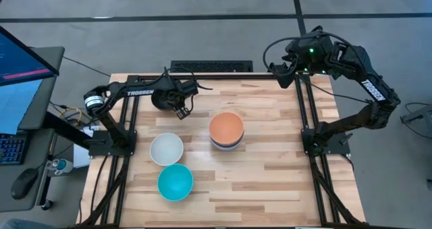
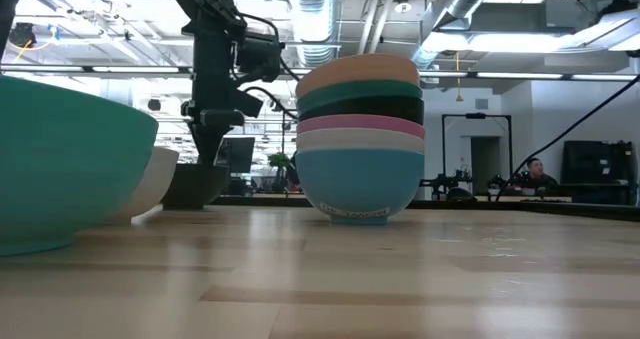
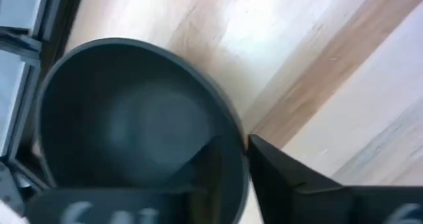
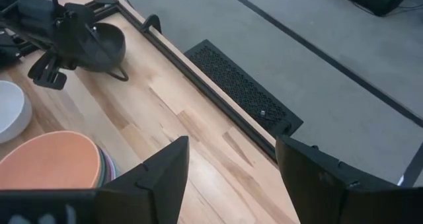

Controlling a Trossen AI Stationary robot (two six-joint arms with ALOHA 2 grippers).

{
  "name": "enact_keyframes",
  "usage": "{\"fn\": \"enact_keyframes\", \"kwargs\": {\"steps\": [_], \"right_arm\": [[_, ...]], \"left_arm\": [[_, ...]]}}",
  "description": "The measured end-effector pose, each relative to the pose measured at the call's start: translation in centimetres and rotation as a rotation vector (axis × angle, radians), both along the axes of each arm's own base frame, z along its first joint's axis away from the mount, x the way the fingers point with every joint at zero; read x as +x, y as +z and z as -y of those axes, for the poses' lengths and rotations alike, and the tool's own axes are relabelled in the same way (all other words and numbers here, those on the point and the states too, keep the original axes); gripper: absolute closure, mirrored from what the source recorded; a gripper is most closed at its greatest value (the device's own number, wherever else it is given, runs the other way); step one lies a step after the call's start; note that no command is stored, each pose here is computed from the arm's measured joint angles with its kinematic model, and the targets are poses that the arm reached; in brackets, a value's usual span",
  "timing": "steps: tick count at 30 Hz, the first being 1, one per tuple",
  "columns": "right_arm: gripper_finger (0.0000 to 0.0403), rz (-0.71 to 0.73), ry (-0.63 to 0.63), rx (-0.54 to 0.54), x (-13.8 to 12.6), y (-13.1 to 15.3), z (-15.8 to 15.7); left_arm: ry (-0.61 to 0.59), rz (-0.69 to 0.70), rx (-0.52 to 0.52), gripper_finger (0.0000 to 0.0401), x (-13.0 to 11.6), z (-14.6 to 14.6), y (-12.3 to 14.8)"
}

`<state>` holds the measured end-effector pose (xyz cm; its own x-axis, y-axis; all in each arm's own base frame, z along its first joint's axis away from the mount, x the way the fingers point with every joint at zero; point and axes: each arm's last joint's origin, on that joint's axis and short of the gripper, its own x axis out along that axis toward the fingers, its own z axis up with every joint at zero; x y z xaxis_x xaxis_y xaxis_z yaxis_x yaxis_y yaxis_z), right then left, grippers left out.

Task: Nest bowls inside each other
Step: Stack the black bowl on top of the orange bowl, then stack the black bowl on top of the orange bowls

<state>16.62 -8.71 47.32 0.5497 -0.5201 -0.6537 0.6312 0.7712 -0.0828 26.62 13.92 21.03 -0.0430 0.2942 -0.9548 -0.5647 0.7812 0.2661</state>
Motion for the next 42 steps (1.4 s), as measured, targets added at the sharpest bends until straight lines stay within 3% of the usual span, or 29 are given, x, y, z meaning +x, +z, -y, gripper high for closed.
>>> {"fn": "enact_keyframes", "kwargs": {"steps": [3, 6, 14, 21, 27, 32, 38, 42], "right_arm": [[0.0152, 0.001, -0.001, 0.001, 0.0, 0.0, 0.0], [0.0152, 0.004, -0.005, 0.005, 0.0, 0.0, 0.0], [0.0152, 0.004, -0.005, 0.005, 0.0, 0.0, 0.0], [0.0152, 0.004, -0.004, 0.006, 0.0, 0.0, 0.0], [0.0152, 0.004, -0.005, 0.006, 0.0, 0.0, 0.0], [0.0152, 0.003, -0.005, 0.009, 0.0, 0.0, 0.0], [0.0152, 0.000, -0.006, 0.011, 0.0, -0.1, 0.0], [0.0152, -0.002, -0.007, 0.011, -0.1, -0.1, 0.0]], "left_arm": [[-0.010, 0.028, -0.027, 0.0382, 0.2, 0.0, 0.0], [-0.004, 0.042, -0.020, 0.0396, 0.3, 0.0, 0.0], [0.019, 0.056, 0.009, 0.0334, 0.4, -0.2, 0.0], [0.023, 0.072, -0.027, 0.0274, 0.7, 0.5, 0.0], [0.023, 0.017, -0.024, 0.0261, 0.5, 0.7, -1.9], [0.019, -0.142, 0.041, 0.0290, -0.2, 0.6, -3.7], [0.009, -0.124, 0.041, 0.0379, 0.2, 0.6, -4.0], [-0.026, -0.113, 0.042, 0.0397, 0.8, 0.9, -3.3]]}}
